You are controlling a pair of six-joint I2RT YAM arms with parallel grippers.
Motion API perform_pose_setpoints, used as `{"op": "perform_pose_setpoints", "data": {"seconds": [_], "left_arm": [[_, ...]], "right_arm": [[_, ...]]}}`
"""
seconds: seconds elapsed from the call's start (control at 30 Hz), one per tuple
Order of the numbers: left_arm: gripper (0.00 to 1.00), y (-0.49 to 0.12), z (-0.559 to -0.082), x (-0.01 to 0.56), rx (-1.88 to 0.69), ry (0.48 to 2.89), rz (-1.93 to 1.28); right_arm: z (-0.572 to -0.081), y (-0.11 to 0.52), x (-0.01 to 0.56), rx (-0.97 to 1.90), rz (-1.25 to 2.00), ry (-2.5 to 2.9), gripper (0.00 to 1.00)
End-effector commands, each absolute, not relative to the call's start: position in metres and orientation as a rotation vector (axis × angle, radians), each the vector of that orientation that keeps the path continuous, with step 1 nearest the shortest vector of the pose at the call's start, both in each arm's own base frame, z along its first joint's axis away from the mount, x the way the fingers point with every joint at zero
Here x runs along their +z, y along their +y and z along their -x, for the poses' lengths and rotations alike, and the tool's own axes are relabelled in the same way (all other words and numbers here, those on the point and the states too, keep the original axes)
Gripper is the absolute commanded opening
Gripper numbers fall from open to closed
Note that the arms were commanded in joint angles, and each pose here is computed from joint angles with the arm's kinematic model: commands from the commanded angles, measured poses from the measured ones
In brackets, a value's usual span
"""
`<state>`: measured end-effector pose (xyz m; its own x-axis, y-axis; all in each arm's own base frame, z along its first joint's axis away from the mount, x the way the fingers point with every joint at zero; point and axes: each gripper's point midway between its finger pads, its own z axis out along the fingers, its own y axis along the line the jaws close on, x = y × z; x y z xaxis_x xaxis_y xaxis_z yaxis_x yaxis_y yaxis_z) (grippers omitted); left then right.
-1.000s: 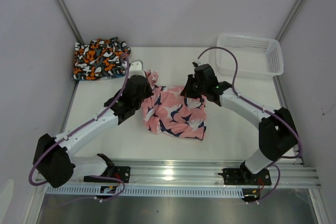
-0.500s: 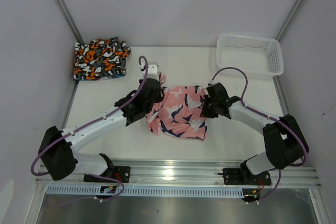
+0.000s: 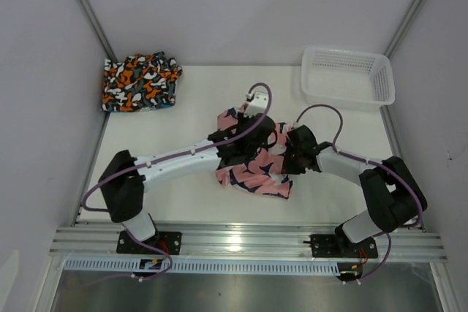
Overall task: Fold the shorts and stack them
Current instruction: Fold the shorts
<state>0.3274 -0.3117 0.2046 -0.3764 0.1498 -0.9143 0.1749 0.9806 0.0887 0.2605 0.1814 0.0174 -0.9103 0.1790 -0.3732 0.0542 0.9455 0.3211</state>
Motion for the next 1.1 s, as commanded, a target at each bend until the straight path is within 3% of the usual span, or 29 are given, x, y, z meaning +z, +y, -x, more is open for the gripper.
{"op": "perform_pose_setpoints", "data": {"seconds": [0.0, 0.13, 0.57, 1.07], "left_arm": [[0.0, -0.332, -0.32, 0.207, 0.067, 1.952, -0.26], [0.0, -0.361, -0.304, 0.198, 0.118, 1.927, -0.33], [0.0, -0.362, -0.284, 0.168, 0.061, 2.001, -0.26], [0.0, -0.396, -0.296, 0.138, 0.018, 2.124, -0.092]], "right_arm": [[-0.26, 0.182, 0.011, 0.425, -0.183, 2.688, 0.0], [-0.258, 0.18, 0.004, 0.41, -0.192, 2.704, 0.0], [-0.265, 0.179, 0.018, 0.61, -0.303, 2.652, 0.0], [-0.263, 0.177, 0.025, 0.653, -0.372, 2.627, 0.0]]}}
